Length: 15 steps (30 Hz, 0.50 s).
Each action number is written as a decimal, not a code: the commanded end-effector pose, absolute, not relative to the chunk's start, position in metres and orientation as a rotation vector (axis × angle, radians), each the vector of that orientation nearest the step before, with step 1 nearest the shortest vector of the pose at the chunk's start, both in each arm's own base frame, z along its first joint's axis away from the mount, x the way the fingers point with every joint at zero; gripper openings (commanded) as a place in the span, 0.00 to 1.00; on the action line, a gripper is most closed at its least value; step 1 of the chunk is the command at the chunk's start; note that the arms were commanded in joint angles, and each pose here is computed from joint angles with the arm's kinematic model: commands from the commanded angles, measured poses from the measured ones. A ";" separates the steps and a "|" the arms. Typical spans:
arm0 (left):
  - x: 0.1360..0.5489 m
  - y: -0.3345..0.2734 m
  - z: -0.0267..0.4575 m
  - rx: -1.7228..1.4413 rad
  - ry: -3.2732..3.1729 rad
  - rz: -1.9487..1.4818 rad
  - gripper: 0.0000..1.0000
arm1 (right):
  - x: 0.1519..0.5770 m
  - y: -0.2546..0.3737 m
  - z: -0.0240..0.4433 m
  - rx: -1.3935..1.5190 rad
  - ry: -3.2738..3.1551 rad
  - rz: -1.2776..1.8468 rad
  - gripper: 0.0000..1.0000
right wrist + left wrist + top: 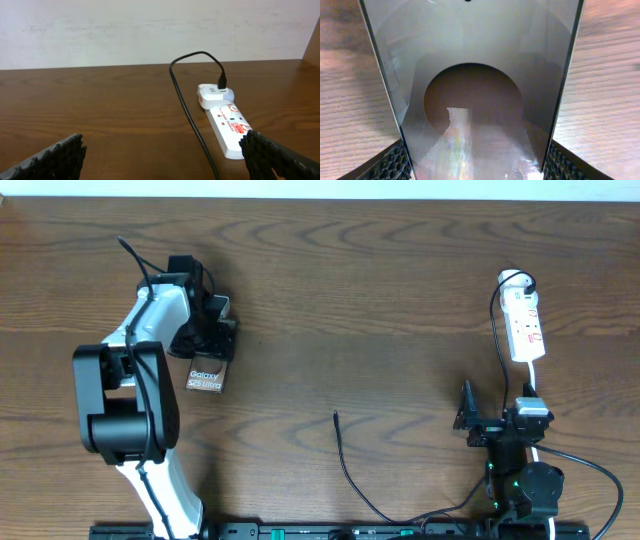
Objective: Plug charger to phone and switch on socket
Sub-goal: 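Close the left gripper on the Galaxy box and grip it, then lift the Galaxy box with the left gripper and raise it upright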
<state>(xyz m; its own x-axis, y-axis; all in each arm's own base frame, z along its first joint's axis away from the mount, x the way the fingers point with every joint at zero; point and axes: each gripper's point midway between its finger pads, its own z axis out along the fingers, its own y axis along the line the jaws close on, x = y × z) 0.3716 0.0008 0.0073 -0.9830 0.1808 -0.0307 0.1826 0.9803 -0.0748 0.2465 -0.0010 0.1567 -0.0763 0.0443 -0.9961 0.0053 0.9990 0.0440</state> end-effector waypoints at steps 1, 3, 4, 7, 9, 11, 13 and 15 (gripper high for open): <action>0.388 -0.005 0.060 0.275 2.951 -0.147 0.07 | 0.246 0.001 0.155 0.027 1.652 0.030 0.99; 0.391 -0.005 0.083 0.224 2.894 -0.139 0.08 | 0.246 0.001 0.155 0.027 1.652 0.030 0.99; 0.391 -0.005 0.091 0.199 2.875 -0.138 0.07 | 0.246 0.001 0.155 0.027 1.652 0.030 0.99; 0.393 -0.005 0.123 -0.011 2.799 -0.158 0.07 | 0.246 0.001 0.155 0.027 1.652 0.030 0.99; 0.392 -0.007 0.145 -0.196 2.738 -0.203 0.07 | 0.246 0.001 0.155 0.027 1.652 0.030 0.99; 0.392 -0.021 0.161 -0.241 2.692 -0.332 0.08 | 0.246 0.001 0.155 0.027 1.652 0.030 0.99; 0.393 -0.048 0.183 -0.247 2.626 -0.569 0.07 | 0.246 0.001 0.155 0.027 1.652 0.030 0.99; 0.395 -0.072 0.200 -0.312 2.568 -0.812 0.07 | 0.246 0.001 0.155 0.027 1.652 0.030 0.99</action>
<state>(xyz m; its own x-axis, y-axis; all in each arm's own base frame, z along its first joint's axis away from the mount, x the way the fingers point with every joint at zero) 0.3923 -0.0322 0.1613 -0.9003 -0.2057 -0.3835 -0.0784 0.9435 -0.3221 0.2465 -0.0010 0.1567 -0.0762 0.0447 -0.9961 0.0053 0.9990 0.0444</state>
